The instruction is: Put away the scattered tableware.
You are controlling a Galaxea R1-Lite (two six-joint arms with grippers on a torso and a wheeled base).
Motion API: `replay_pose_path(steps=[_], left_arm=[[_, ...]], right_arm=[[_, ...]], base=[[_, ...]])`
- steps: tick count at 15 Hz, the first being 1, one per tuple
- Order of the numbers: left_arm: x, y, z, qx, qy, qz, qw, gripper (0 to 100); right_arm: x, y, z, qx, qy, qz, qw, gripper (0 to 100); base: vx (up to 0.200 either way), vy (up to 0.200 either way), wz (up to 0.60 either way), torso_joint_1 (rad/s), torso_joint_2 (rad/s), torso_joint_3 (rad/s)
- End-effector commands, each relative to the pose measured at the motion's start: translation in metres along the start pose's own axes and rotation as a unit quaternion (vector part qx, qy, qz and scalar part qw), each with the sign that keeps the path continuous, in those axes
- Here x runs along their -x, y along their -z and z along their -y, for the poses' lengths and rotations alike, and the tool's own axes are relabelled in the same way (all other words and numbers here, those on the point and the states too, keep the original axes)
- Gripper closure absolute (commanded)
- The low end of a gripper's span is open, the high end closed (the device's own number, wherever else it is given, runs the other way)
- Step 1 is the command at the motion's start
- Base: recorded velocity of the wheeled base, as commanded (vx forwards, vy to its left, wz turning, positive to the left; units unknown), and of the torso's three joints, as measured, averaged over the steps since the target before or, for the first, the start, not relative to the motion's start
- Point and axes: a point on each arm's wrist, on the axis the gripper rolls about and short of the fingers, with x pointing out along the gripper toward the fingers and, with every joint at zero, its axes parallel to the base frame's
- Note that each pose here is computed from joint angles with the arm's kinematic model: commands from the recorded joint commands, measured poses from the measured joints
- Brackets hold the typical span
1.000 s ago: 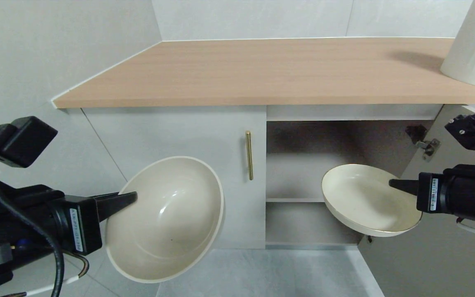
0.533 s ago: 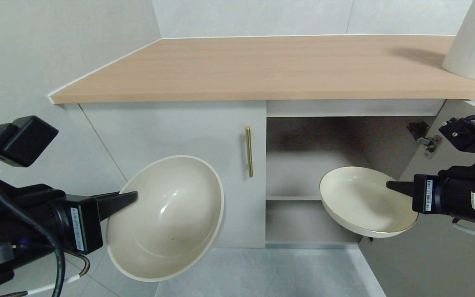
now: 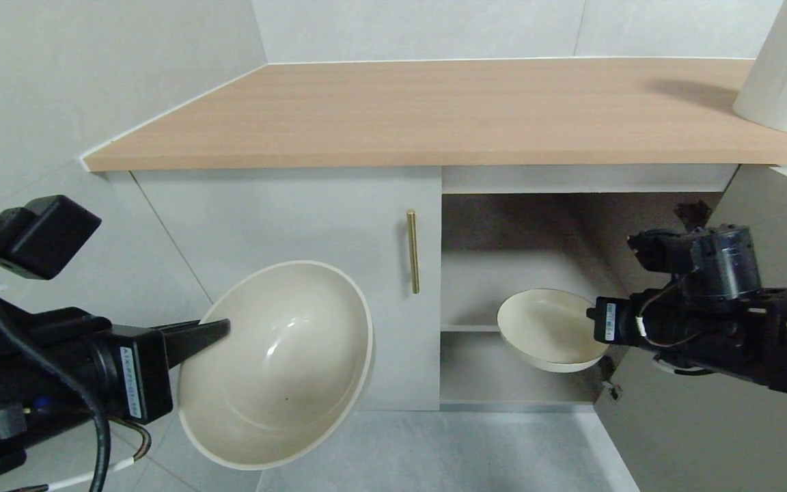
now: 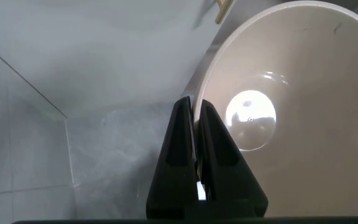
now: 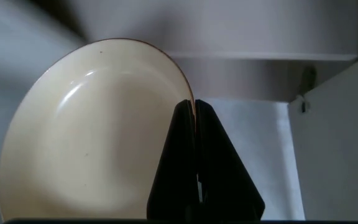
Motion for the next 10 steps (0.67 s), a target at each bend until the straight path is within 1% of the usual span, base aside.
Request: replay_pose_path(steps=[1, 3, 5, 6, 8, 10], left_arm=[[-0.001, 0.0, 0.0, 0.0, 0.0, -0.002, 1.0, 100], [-0.001, 0.001, 0.0, 0.0, 0.005, -0.004, 1.0, 100], [-0.002, 0.001, 0.0, 0.0, 0.006, -0.006, 1.0, 100], [-0.004, 0.005, 0.0, -0.001, 0.015, -0.018, 0.9997, 100], [-0.012, 0.01, 0.001, -0.012, 0.025, -0.041, 0.9988, 100], [-0.015, 0.01, 0.001, -0.012, 0.024, -0.045, 0.9986, 100]], right_arm=[[-0.063, 0.037, 0.005, -0.001, 0.058, -0.024, 0.998, 100], [-0.086, 0.04, 0.006, -0.003, 0.066, 0.011, 0.998, 100], [-0.093, 0.041, 0.006, -0.001, 0.067, 0.015, 0.998, 100], [-0.115, 0.039, 0.013, -0.001, 0.095, 0.023, 0.995, 100], [-0.131, 0.034, 0.023, -0.01, 0.118, 0.035, 0.992, 100], [-0.141, 0.032, 0.027, -0.015, 0.133, 0.043, 0.99, 100]], base=[[0.0, 0.0, 0.0, 0.0, 0.0, 0.0], [0.0, 0.0, 0.0, 0.0, 0.0, 0.0], [0.0, 0.0, 0.0, 0.0, 0.0, 0.0], [0.0, 0.0, 0.0, 0.0, 0.0, 0.0], [0.0, 0.0, 0.0, 0.0, 0.0, 0.0], [0.0, 0.0, 0.0, 0.0, 0.0, 0.0]])
